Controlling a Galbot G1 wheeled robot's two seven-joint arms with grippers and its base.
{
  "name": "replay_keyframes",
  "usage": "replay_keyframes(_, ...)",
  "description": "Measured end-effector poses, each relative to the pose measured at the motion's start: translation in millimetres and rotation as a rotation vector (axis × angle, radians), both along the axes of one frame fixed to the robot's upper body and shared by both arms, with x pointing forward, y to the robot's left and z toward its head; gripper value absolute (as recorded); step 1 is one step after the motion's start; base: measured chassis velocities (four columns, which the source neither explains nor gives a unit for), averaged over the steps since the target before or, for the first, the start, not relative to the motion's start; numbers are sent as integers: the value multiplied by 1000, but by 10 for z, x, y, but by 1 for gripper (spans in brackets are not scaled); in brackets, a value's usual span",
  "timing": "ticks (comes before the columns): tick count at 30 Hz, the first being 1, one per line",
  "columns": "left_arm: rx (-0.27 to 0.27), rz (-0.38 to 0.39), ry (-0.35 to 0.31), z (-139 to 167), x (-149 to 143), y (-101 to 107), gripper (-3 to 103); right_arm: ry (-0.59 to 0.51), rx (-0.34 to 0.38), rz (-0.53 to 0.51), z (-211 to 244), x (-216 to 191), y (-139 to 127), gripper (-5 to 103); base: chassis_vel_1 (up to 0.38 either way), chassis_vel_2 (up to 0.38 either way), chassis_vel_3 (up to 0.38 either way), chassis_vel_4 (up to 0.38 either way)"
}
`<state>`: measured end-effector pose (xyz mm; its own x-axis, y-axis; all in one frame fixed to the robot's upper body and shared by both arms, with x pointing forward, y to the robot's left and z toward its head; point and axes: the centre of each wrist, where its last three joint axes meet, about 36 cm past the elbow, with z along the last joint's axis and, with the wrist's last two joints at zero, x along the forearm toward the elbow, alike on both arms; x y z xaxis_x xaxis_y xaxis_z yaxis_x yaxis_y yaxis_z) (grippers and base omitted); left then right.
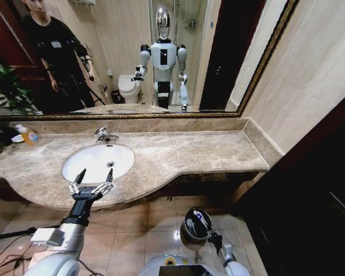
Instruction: Pick up the trash from the sink and place it in the trash bin.
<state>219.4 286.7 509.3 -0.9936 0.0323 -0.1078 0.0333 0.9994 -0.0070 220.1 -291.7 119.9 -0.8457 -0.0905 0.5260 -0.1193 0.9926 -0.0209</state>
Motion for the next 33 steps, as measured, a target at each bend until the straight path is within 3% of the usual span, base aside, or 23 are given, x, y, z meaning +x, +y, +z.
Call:
replay_keyframes(1,0,0,0,0,0,0,100,-4,-5,-9,-3,4,6,17,0,0,0,0)
replay_keyframes(3,0,0,0,0,0,0,100,-7,-9,-17,-5,7,13,17,0,0,0,0)
replay_keyframes(9,0,0,0,0,0,0,100,-14,-18,-40,-1,12,38,44,0,0,0,0)
replay_keyframes(12,0,0,0,0,0,0,100,-16,-18,-41,4,9,47,50,0,0,0,0)
replay_keyframes(13,0,0,0,0,0,0,100,-17,-17,-41,9,6,52,61,0,0,0,0)
replay_keyframes(15,0,0,0,0,0,0,100,-17,-17,-41,10,5,56,61,0,0,0,0)
replay_keyframes(22,0,0,0,0,0,0,100,-16,-11,-44,5,-1,92,93,0,0,0,0)
replay_keyframes(33,0,0,0,0,0,0,100,-27,-15,-49,36,13,94,100,0,0,0,0)
